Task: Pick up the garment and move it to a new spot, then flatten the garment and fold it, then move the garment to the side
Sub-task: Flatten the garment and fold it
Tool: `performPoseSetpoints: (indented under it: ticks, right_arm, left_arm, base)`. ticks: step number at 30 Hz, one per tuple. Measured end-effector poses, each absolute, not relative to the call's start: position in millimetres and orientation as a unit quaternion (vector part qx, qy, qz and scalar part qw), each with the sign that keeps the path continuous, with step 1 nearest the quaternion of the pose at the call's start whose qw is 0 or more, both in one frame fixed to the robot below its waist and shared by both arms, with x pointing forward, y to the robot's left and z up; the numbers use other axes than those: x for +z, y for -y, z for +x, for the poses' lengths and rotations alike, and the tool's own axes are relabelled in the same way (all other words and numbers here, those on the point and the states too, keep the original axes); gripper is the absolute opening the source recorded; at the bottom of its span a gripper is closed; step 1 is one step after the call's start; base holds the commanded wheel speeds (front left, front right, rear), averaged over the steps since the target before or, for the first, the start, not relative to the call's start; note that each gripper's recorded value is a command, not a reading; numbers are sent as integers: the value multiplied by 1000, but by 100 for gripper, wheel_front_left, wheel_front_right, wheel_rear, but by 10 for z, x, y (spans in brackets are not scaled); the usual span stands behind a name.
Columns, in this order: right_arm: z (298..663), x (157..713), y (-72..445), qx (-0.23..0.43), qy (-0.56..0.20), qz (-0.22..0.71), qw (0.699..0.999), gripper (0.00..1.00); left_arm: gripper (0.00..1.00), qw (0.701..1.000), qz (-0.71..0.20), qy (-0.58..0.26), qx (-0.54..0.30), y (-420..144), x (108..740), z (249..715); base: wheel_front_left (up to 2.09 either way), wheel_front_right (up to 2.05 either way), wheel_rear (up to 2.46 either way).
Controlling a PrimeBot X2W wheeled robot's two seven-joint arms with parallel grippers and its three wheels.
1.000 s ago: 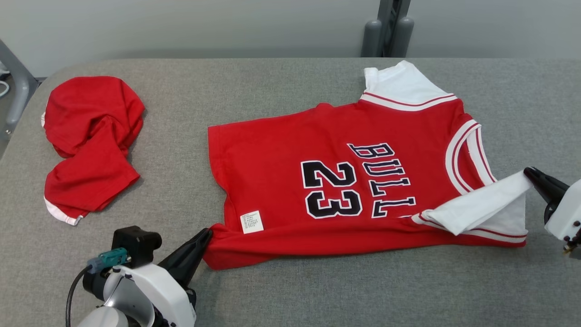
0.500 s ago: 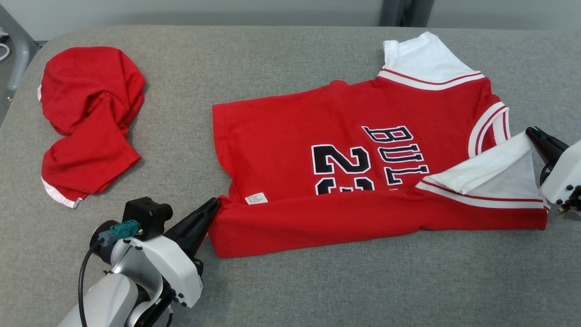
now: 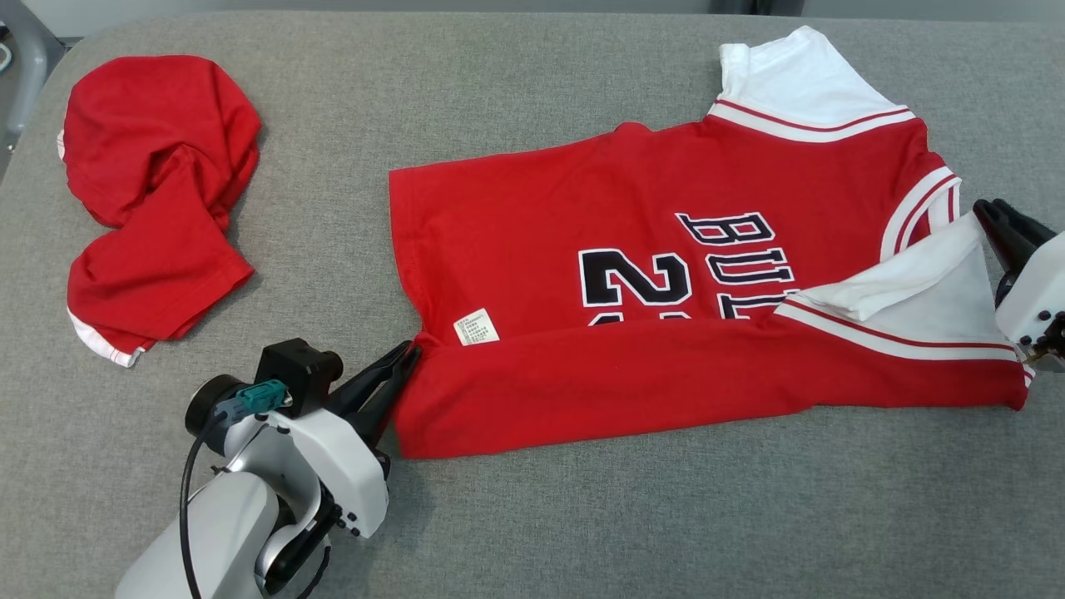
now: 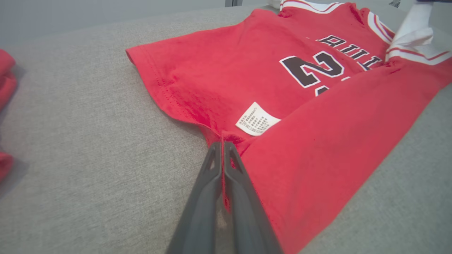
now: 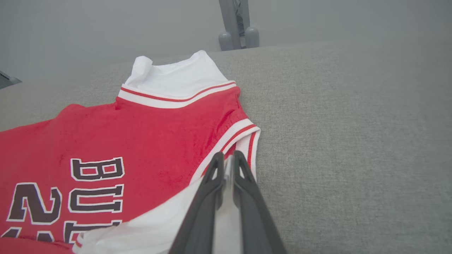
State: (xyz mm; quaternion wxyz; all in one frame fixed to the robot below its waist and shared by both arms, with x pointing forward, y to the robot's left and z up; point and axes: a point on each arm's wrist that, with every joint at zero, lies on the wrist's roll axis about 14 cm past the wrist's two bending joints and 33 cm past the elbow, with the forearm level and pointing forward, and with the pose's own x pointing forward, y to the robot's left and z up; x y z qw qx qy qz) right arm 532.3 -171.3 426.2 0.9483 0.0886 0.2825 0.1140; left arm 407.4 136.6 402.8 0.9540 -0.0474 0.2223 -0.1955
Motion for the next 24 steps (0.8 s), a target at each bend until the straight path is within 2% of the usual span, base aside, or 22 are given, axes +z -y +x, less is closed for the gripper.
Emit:
performPoseSetpoints:
  ticks: [11, 18, 24]
  right_arm:
    - [5422, 4650, 1807, 90, -168, 83, 978, 100]
    - [5123, 4961, 1757, 96, -75, 81, 989, 100]
    - [4737, 5059, 1783, 87, -23, 73, 993, 100]
  left_arm:
    - [100, 983, -53, -119, -133, -1539, 4393, 4263]
    - [100, 993, -88, -52, -62, -1698, 4689, 4194]
    - [100, 991, -112, -57, -42, -1630, 4627, 3943]
  base:
    - [0, 0, 0]
    - [0, 0, 0]
    - [0, 0, 0]
